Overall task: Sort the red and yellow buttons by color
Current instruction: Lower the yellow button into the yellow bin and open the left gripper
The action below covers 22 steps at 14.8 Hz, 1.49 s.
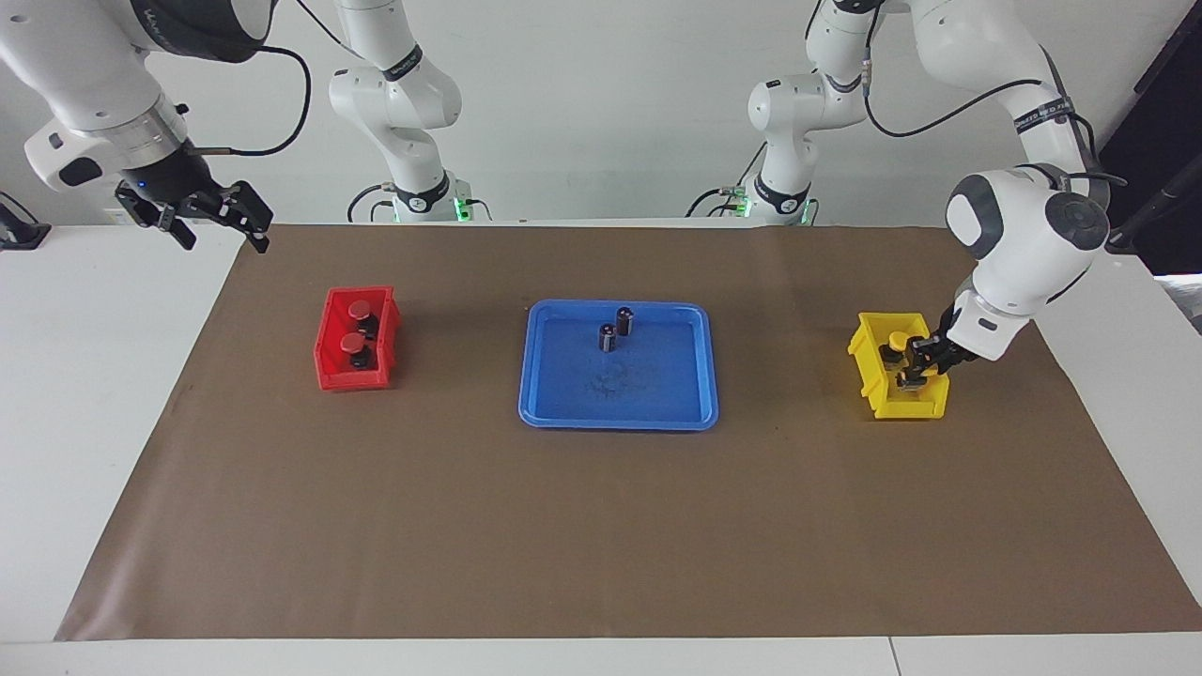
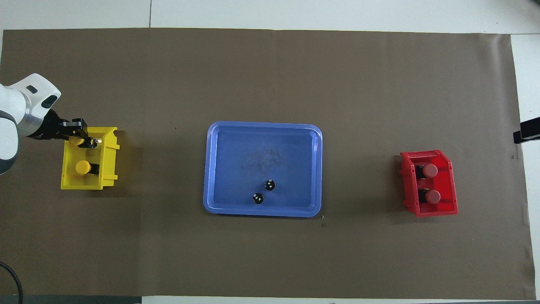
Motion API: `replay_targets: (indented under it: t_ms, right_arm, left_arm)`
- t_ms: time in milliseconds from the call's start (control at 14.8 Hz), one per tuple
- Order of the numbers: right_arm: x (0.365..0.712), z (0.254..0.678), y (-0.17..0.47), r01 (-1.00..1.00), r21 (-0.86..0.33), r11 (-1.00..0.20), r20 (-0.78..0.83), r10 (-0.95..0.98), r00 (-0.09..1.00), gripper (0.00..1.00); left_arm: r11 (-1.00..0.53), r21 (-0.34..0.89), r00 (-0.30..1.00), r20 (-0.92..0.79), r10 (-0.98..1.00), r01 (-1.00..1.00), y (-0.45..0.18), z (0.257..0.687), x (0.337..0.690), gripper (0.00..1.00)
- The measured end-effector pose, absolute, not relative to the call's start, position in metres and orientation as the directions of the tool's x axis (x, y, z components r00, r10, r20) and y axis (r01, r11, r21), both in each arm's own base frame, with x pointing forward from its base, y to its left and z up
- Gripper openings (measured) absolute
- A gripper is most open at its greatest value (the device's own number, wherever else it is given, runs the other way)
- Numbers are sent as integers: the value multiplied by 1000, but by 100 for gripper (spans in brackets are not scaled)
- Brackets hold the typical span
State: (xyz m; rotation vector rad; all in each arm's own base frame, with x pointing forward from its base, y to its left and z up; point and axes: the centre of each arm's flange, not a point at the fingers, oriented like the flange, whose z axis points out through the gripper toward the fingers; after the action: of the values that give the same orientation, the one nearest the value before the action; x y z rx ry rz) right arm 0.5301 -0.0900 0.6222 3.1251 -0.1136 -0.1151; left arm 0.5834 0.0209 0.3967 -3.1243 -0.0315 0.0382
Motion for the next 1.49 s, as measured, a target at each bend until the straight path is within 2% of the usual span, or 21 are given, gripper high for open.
replay_targets:
  t_ms: [406, 879, 1015, 1150, 1488]
  right_arm:
    - [530, 622, -90, -72, 15, -997, -73, -73, 995, 100]
    - [530, 622, -90, -72, 15, -997, -73, -73, 995, 100]
    - [530, 622, -90, -72, 15, -997, -73, -73, 995, 100]
    - [530, 622, -90, -72, 15, -997, -73, -73, 995, 100]
    - [530, 622, -90, -72, 15, -997, -73, -73, 995, 100]
  left_arm:
    - [-1000, -16, 1000, -26, 17, 17, 20, 373, 582, 41]
    - [-1000, -15, 1000, -27, 16, 16, 19, 371, 582, 42]
    - [-1000, -15, 1000, -26, 16, 15, 19, 371, 582, 45]
    - [-1000, -15, 1000, -24, 16, 15, 19, 372, 582, 59]
    - [-1000, -17, 999, -44, 15, 14, 19, 407, 587, 64]
